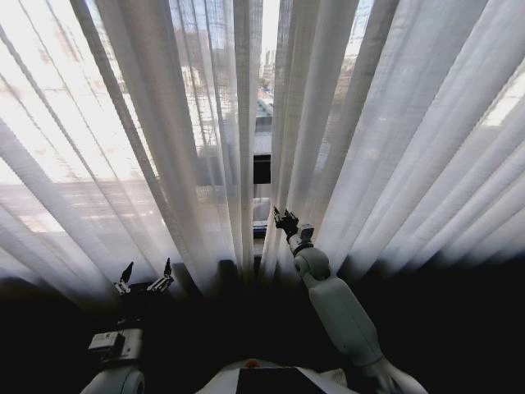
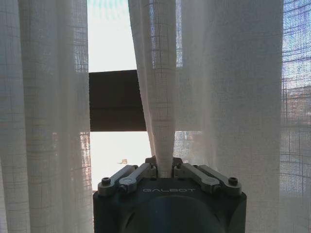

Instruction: Open the curtains by pulling them apart, changing their state from closed to fully open.

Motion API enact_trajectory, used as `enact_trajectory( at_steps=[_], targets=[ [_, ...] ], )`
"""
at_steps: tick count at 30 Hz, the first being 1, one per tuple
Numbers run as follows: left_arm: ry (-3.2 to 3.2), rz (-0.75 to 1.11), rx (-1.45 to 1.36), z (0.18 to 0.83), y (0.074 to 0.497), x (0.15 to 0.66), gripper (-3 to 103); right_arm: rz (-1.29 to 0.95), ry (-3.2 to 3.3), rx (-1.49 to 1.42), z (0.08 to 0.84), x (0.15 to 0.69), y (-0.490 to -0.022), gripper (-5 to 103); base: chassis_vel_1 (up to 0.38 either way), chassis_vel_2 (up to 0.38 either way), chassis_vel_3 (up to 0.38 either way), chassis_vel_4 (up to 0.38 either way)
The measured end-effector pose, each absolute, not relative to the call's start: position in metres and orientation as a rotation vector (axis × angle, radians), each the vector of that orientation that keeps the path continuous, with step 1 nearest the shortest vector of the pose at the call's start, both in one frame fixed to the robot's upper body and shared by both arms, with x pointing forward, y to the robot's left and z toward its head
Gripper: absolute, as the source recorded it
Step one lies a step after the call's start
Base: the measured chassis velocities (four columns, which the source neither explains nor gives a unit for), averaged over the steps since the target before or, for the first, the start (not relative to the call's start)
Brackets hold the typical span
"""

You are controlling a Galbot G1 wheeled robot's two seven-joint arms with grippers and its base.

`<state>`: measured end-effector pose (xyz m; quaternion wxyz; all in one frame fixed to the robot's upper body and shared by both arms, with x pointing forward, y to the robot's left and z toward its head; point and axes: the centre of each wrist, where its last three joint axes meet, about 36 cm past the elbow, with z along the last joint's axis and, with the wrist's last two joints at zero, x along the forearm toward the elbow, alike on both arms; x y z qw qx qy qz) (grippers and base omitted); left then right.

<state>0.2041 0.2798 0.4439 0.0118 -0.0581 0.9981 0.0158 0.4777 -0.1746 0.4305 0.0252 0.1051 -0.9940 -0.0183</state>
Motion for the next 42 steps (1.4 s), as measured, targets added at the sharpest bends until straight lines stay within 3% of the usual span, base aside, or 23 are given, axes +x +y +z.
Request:
enact_trajectory(
  at_steps=[2,5,8,42],
  targets=[
    [3.111,0.049,-0.181,0.444,0.280,0.204,100,-0.056,-3.078,0.327,0.432,0.477,-0.175,14,0.000,0.000,0.000,0.000],
    [3.110,0.049,-0.178,0.445,0.279,0.204,100,-0.056,-3.095,0.327,0.439,0.473,-0.176,2,0.000,0.000,0.000,0.000],
    [3.111,0.048,-0.175,0.445,0.279,0.204,100,-0.061,-3.107,0.329,0.445,0.469,-0.177,1,0.000,0.000,0.000,0.000],
    [3.105,0.050,-0.089,0.445,0.273,0.204,100,-0.057,-3.069,0.285,0.450,0.412,-0.198,0,0.000,0.000,0.000,0.000]
  ],
)
